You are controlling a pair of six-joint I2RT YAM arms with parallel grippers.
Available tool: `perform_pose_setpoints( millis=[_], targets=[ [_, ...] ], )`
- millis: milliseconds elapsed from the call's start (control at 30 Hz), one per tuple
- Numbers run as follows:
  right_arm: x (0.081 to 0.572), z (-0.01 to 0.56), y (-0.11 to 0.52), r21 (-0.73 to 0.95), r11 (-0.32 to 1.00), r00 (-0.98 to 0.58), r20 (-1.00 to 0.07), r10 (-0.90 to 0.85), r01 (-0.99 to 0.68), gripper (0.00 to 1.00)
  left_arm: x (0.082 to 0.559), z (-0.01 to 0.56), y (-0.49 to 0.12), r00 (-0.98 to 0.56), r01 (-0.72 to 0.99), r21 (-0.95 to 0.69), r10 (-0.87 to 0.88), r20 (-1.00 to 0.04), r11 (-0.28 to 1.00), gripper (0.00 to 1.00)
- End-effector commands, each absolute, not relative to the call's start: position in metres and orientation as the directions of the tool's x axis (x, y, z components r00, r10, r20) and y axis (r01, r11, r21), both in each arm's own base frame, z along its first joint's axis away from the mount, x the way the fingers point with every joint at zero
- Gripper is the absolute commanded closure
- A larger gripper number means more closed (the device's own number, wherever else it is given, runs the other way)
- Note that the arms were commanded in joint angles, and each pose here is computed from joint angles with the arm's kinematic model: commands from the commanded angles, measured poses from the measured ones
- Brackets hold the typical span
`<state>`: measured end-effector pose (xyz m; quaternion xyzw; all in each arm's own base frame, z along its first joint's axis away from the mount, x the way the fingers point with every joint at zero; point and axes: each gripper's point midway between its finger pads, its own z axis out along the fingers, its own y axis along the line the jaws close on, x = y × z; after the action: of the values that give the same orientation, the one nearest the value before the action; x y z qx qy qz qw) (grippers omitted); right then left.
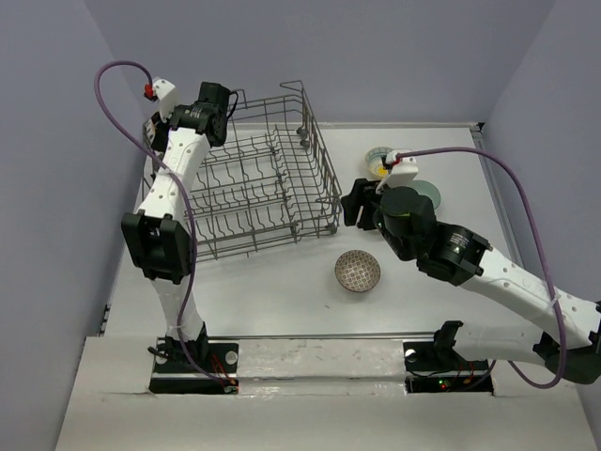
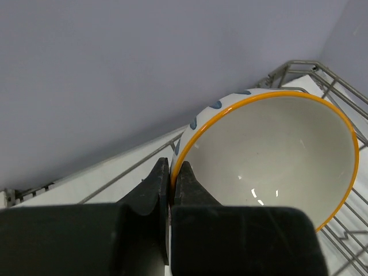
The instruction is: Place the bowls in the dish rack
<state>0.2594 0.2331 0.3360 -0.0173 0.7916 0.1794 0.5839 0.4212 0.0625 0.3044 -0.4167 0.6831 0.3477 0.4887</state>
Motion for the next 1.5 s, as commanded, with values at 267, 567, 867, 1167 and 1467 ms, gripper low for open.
perform_pose_setpoints(
  millis=[267,567,867,1167,1467],
  targets=[
    [0.259,0.308,0.226,0.243,0.948,-0.33,-0.929,0.166,-0.206,0.35,0.439,0.319,0.122,-0.237,-0.954,0.225,-0.042,-0.971,0.197,1.0],
    [0.259,0.293,0.232,0.234,0.945,-0.343,-0.928,0.147,-0.227,0.34,0.453,0.305,0.135,-0.338,-0.936,0.339,0.024,-0.941,0.096,1.0],
    [0.258,0.283,0.231,0.229,0.947,-0.354,-0.925,0.139,-0.225,0.33,0.46,0.297,0.137,-0.457,-0.889,0.457,0.035,-0.889,0.015,1.0],
    [0.256,0.282,0.226,0.229,0.949,-0.348,-0.927,0.144,-0.218,0.32,0.462,0.281,0.137,-0.492,-0.871,0.492,0.008,-0.871,0.012,1.0],
    [0.255,0.28,0.22,0.225,0.951,-0.342,-0.929,0.144,-0.211,0.31,0.468,0.262,0.137,-0.552,-0.834,0.552,0.009,-0.834,0.007,1.0]
  ],
)
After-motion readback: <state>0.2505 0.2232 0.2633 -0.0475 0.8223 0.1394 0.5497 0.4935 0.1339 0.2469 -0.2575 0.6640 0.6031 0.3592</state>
